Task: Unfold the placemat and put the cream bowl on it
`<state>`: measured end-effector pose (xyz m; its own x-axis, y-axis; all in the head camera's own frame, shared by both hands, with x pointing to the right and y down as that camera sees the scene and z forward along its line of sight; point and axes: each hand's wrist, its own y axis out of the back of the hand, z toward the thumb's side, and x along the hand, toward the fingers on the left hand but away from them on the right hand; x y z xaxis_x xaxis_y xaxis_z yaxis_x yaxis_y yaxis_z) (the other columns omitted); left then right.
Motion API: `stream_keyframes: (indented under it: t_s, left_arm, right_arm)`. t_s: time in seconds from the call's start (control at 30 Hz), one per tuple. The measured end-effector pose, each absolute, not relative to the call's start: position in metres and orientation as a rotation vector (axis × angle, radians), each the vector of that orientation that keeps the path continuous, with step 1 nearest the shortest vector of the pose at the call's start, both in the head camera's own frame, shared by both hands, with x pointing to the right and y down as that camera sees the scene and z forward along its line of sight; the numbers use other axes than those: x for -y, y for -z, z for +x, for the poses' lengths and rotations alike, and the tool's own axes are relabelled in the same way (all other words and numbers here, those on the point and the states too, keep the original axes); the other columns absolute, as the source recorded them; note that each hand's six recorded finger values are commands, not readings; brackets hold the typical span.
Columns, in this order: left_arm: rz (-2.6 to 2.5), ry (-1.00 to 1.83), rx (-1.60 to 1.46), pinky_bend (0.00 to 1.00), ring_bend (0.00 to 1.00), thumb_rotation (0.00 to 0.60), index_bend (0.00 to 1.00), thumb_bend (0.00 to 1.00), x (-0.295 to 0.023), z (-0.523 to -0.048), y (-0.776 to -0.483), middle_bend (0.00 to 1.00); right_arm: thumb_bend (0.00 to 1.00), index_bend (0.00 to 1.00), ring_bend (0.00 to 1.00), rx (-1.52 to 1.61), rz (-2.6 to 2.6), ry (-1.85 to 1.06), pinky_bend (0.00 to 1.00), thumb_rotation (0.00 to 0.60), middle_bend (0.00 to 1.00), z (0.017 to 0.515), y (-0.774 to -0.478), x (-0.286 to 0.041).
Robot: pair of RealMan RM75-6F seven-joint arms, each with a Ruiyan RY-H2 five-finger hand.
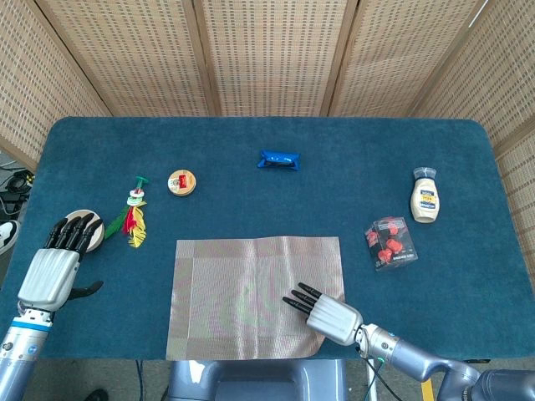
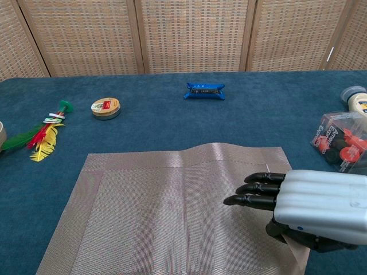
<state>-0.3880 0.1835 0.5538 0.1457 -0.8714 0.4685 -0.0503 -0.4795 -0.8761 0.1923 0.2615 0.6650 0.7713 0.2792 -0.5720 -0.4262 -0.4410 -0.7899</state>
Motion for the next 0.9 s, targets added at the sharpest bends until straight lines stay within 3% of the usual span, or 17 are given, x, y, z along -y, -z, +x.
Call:
stream_keyframes:
  t_s: [0.03, 0.1, 0.17, 0.23, 0.27, 0.67, 0.9]
  left_arm:
    - [-1.691, 1.416, -0.896, 0.00, 0.00, 0.600, 0.00, 0.00, -0.184, -0.388, -0.554, 0.00]
    - [-1.692, 1.416, -0.895, 0.00, 0.00, 0.600, 0.00, 0.00, -0.184, -0.388, -0.554, 0.00]
    - [-1.693, 1.415, -0.893, 0.00, 0.00, 0.600, 0.00, 0.00, -0.184, -0.387, -0.554, 0.00]
    - [-1.693, 1.414, -0.891, 0.00, 0.00, 0.600, 0.00, 0.00, -0.184, -0.387, -0.553, 0.00]
    - [-1.693, 1.414, -0.891, 0.00, 0.00, 0.600, 0.00, 0.00, -0.185, -0.387, -0.553, 0.00]
    - [-1.688, 1.412, -0.894, 0.00, 0.00, 0.600, 0.00, 0.00, -0.185, -0.388, -0.553, 0.00]
    - [-1.678, 1.413, -0.892, 0.00, 0.00, 0.600, 0.00, 0.00, -0.182, -0.391, -0.559, 0.00]
  right_arm:
    - [0.70, 0.72, 0.00, -0.114, -1.857, -0.799, 0.00, 0.600, 0.03, 0.193, -0.665, -0.261]
    - [0.55, 0.61, 0.00, -0.117, -1.840, -0.798, 0.00, 0.600, 0.02, 0.196, -0.664, -0.259]
    - [0.27, 0.30, 0.00, -0.118, -1.839, -0.802, 0.00, 0.600, 0.00, 0.197, -0.664, -0.258]
    - [0.07, 0.09, 0.00, -0.119, -1.845, -0.800, 0.00, 0.600, 0.00, 0.199, -0.663, -0.260]
    - [0.01, 0.02, 0.00, -0.118, -1.846, -0.796, 0.00, 0.600, 0.00, 0.199, -0.662, -0.260]
    - [0.00, 0.00, 0.00, -0.004, -1.687, -0.760, 0.00, 0.600, 0.00, 0.212, -0.624, -0.229]
    - [0.00, 0.00, 0.00, 0.272, -1.597, -0.907, 0.00, 0.600, 0.00, 0.263, -0.587, -0.189]
